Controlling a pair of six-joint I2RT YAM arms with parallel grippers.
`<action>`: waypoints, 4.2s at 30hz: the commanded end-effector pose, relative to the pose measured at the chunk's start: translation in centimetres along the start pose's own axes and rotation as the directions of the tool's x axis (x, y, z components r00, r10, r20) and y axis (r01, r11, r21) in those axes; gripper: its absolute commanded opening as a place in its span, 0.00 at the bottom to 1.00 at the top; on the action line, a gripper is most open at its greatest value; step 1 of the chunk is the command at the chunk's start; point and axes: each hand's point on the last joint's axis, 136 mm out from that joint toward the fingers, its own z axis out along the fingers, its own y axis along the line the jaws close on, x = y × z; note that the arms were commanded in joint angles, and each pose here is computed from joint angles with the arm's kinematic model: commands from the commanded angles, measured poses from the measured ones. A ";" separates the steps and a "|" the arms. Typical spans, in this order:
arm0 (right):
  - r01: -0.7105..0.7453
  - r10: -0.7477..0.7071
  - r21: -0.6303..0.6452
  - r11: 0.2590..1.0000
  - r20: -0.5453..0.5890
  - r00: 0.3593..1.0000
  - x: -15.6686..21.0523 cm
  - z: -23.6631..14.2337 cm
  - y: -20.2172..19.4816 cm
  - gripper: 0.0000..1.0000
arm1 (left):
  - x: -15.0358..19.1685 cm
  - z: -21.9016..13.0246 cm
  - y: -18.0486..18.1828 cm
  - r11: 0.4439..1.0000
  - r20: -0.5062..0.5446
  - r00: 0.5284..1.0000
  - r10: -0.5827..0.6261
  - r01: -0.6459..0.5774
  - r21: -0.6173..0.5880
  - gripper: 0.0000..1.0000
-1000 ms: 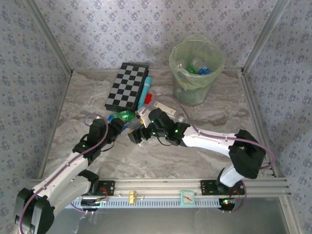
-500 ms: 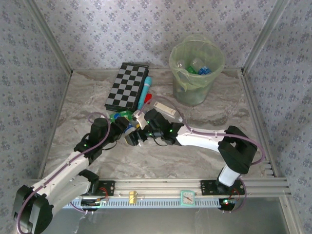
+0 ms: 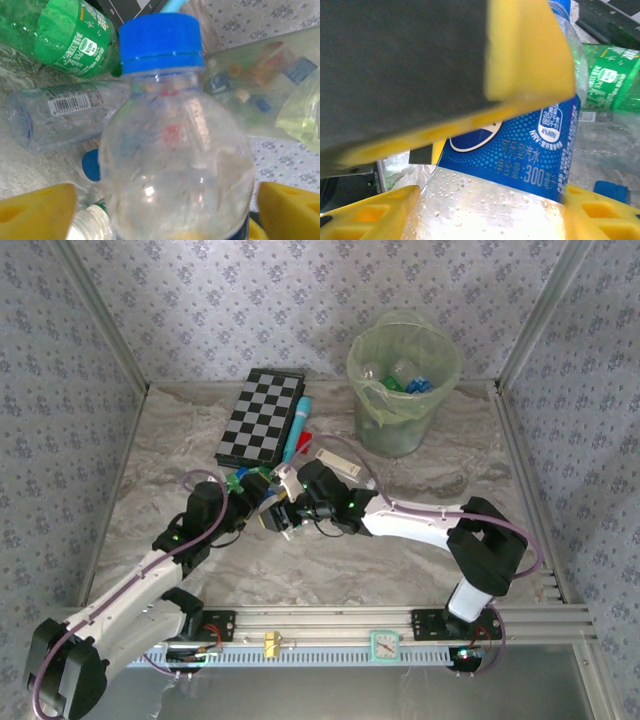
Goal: Put the plastic bottles in the bin
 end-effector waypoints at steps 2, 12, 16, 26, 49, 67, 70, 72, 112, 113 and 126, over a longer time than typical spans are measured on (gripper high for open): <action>-0.011 0.010 0.021 1.000 0.030 1.000 -1.0 -0.3 -0.8 0.57 | -1.4 -1.1 -2.4 0.999 0.057 0.998 0.040 -0.042 0.028 1.00; -0.023 0.014 0.159 0.987 0.056 0.998 -1.3 -4.8 -4.4 0.56 | -4.1 -1.8 -1.2 0.998 0.132 0.989 0.067 -0.064 -0.027 1.00; 0.003 -0.026 0.219 0.976 0.103 0.994 -3.2 -8.5 -5.3 0.56 | -4.3 -1.7 0.0 0.994 0.132 0.987 0.095 -0.087 -0.067 1.00; 0.006 -0.133 0.411 0.912 0.281 0.950 -10.7 -20.6 -7.9 0.53 | -3.2 -0.6 1.3 0.982 0.060 0.985 0.164 -0.157 -0.107 1.00; -0.324 -0.004 0.676 0.662 0.435 0.901 -18.9 -33.8 -23.2 0.49 | 2.6 2.9 -0.5 0.914 -0.250 0.895 0.369 -0.398 -0.074 1.00; -0.428 0.273 0.616 0.661 0.334 0.902 -18.1 -28.6 -30.5 0.71 | 2.8 1.4 0.2 0.909 -0.229 0.899 0.375 -0.404 -0.099 1.00; -0.420 0.256 0.623 0.660 0.338 0.905 -18.9 -29.1 -30.1 0.78 | 3.0 1.4 0.1 0.909 -0.232 0.897 0.376 -0.406 -0.096 1.00; -0.415 0.239 0.630 0.656 0.348 0.907 -19.3 -29.7 -29.8 0.82 | 3.0 1.4 0.0 0.908 -0.232 0.896 0.379 -0.408 -0.095 1.00; -0.555 0.298 0.540 0.633 0.491 0.818 0.0 -25.7 -17.1 1.00 | 8.6 6.0 -1.4 0.679 -0.438 0.590 0.678 -0.731 0.068 0.88; -0.563 0.308 0.543 0.623 0.491 0.815 0.5 -25.5 -17.5 1.00 | 9.1 6.3 -1.2 0.666 -0.455 0.570 0.685 -0.743 0.072 0.88; -0.599 0.355 0.546 0.586 0.491 0.795 2.9 -24.3 -18.8 1.00 | 12.7 8.9 0.8 0.462 -0.540 0.365 0.759 -0.886 0.050 0.85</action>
